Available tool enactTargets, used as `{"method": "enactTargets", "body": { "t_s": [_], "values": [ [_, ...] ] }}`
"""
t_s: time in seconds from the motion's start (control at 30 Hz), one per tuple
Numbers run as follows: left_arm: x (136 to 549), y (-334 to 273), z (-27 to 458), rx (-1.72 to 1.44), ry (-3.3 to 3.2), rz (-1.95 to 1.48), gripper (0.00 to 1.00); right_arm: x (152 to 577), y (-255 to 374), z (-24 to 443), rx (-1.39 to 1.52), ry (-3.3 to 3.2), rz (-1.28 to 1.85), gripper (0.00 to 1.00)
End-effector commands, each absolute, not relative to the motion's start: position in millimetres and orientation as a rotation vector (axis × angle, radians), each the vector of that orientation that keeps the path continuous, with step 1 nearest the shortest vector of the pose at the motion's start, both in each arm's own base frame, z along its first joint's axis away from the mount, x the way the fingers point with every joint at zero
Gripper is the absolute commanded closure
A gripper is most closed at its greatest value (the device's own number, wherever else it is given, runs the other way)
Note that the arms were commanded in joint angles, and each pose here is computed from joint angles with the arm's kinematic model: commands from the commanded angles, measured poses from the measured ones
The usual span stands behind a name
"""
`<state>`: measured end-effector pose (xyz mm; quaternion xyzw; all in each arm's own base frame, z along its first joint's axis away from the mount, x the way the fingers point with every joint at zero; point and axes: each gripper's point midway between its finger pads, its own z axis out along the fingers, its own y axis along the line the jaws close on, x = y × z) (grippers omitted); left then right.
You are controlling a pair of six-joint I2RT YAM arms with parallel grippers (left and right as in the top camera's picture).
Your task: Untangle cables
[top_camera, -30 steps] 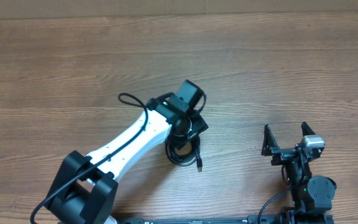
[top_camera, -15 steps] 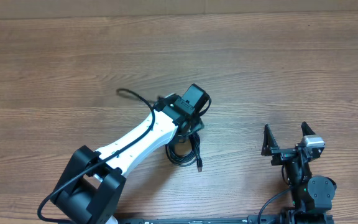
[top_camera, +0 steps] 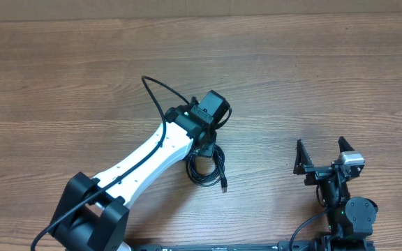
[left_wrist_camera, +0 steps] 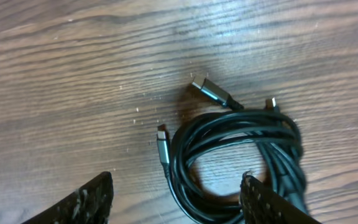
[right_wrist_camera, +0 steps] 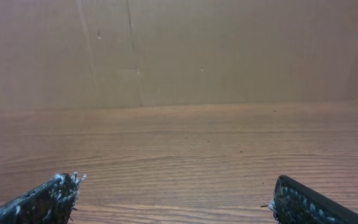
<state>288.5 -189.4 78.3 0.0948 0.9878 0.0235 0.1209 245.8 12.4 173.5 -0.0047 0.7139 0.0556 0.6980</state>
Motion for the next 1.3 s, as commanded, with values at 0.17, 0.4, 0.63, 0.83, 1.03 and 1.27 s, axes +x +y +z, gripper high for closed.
{"method": "enactTargets", "body": {
  "t_s": [0.17, 0.4, 0.63, 0.83, 1.03, 1.27],
  "values": [
    [285.1, -180.4, 26.1, 0.538, 2.909, 0.175, 0.46, 246.0, 10.5, 171.7, -0.001, 1.588, 0.117, 0.0],
    [288.7, -183.2, -3.1, 0.546, 2.938, 0.201, 0.74, 246.0, 10.5, 171.7, -0.001, 1.588, 0.117, 0.0],
    [313.2, -175.0, 24.4, 0.443, 2.855, 0.317, 0.96, 246.0, 10.5, 171.7, -0.001, 1.588, 0.117, 0.0],
    [342.0, -169.5, 111.9, 0.221, 2.74, 0.329, 0.96, 246.0, 10.5, 171.7, -0.001, 1.588, 0.117, 0.0],
    [338.0, -164.2, 172.6, -0.001, 2.691, 0.232, 0.96, 246.0, 10.6, 171.7, -0.002, 1.588, 0.117, 0.0],
    [323.9, -149.9, 191.2, -0.004, 2.684, 0.263, 0.96, 246.0, 10.6, 171.7, -0.002, 1.588, 0.118, 0.0]
  ]
}}
